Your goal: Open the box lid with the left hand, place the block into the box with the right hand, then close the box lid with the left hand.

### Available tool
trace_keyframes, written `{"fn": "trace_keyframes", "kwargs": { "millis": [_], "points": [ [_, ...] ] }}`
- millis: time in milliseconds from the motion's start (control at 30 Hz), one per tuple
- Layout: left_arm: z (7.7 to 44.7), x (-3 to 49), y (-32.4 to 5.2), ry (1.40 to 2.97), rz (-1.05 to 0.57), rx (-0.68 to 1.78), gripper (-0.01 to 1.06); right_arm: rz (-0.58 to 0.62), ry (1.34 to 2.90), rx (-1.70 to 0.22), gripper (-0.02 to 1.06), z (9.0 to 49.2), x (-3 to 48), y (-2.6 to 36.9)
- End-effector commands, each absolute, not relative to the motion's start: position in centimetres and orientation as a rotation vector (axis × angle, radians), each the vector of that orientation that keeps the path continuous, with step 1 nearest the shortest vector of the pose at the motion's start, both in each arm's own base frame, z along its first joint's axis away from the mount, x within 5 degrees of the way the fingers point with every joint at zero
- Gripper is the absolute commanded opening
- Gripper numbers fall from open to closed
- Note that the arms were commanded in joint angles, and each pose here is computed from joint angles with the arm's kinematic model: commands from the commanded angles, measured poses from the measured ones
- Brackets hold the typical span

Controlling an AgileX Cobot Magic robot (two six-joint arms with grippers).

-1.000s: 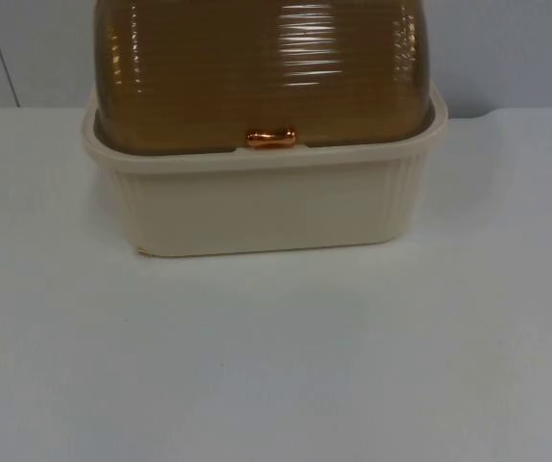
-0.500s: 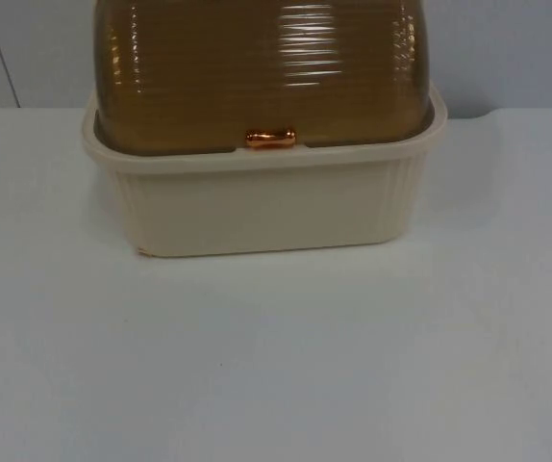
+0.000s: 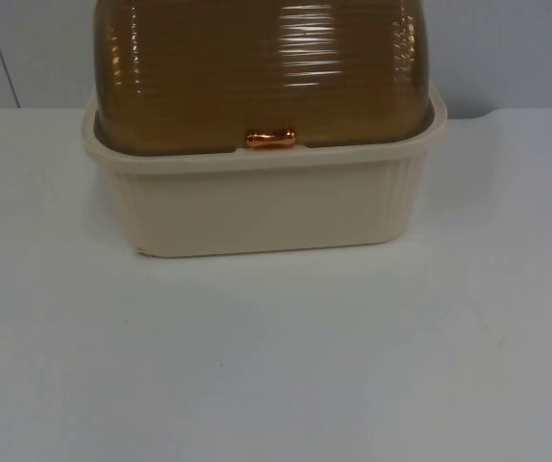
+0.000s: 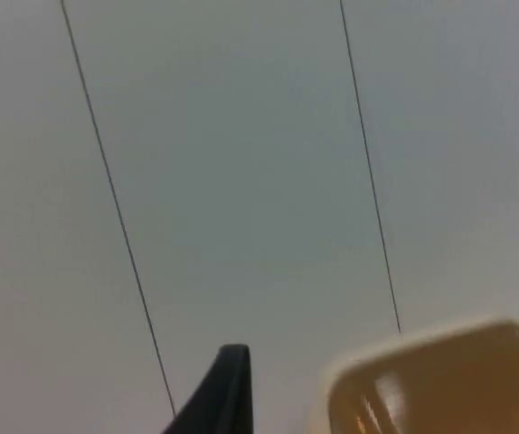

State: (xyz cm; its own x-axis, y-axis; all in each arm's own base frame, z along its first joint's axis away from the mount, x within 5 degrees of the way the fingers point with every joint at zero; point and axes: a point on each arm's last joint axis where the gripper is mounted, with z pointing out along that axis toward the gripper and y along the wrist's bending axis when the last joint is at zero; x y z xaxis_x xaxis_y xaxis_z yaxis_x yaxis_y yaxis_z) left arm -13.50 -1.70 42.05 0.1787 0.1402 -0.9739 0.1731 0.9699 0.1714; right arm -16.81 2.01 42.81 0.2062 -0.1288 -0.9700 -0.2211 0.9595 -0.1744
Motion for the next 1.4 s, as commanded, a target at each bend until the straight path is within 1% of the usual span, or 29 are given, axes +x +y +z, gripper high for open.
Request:
{"fn": "trace_keyframes", "kwargs": {
  "millis": [0, 100, 133, 200, 333, 367, 567, 600, 733, 967, 1167, 1267, 1367],
  "points": [
    [41.2, -13.4, -1.8, 1.471, -0.038, 0.297, 1.05, 0.055, 1.382, -0.291, 1.05, 42.6, -16.8, 1.8],
    [40.6, -12.0, -1.5, 1.503, -0.048, 0.297, 1.05, 0.022, 1.453, -0.234, 1.05, 41.9, -15.1, 1.0],
    [40.6, -12.0, -1.5, 1.503, -0.048, 0.297, 1.05, 0.022, 1.453, -0.234, 1.05, 41.9, -15.1, 1.0],
    [39.8, -10.3, -1.1, 1.534, -0.027, 0.286, 1.05, 0.017, 1.528, -0.174, 1.05, 40.9, -13.4, 0.6],
    [36.9, -7.0, -0.3, 1.706, -0.041, 0.146, 1.05, 0.014, 1.713, -0.025, 1.05, 38.0, -9.3, -0.2],
    [36.9, -7.0, -0.3, 1.706, -0.041, 0.146, 1.05, 0.014, 1.713, -0.025, 1.05, 38.0, -9.3, -0.2],
    [31.5, -2.8, -0.2, 1.933, -0.016, 0.136, 1.05, 0.006, 1.963, -0.009, 1.05, 32.6, -4.4, -0.2],
    [31.5, -2.8, -0.2, 1.933, -0.016, 0.136, 1.05, 0.006, 1.963, -0.009, 1.05, 32.6, -4.4, -0.2],
    [29.1, -1.4, -0.2, 2.019, -0.018, 0.140, 1.05, 0.005, 2.016, -0.011, 1.05, 30.5, -2.7, -0.2],
    [27.8, -0.6, -0.2, 2.042, -0.011, 0.139, 1.05, -0.001, 1.973, -0.010, 1.05, 30.5, -2.2, -0.2],
    [27.5, -0.5, -0.2, 2.058, -0.007, 0.137, 1.05, -0.002, 1.978, -0.011, 1.05, 30.2, -2.0, -0.2],
    [27.5, -0.5, -0.1, 2.059, -0.003, 0.127, 1.05, -0.005, 2.057, -0.012, 1.05, 28.2, -1.0, -0.2],
    [27.5, -0.5, -0.1, 2.059, -0.003, 0.121, 1.05, -0.009, 2.047, -0.012, 1.05, 28.0, -0.7, -0.2]
  ]
}}
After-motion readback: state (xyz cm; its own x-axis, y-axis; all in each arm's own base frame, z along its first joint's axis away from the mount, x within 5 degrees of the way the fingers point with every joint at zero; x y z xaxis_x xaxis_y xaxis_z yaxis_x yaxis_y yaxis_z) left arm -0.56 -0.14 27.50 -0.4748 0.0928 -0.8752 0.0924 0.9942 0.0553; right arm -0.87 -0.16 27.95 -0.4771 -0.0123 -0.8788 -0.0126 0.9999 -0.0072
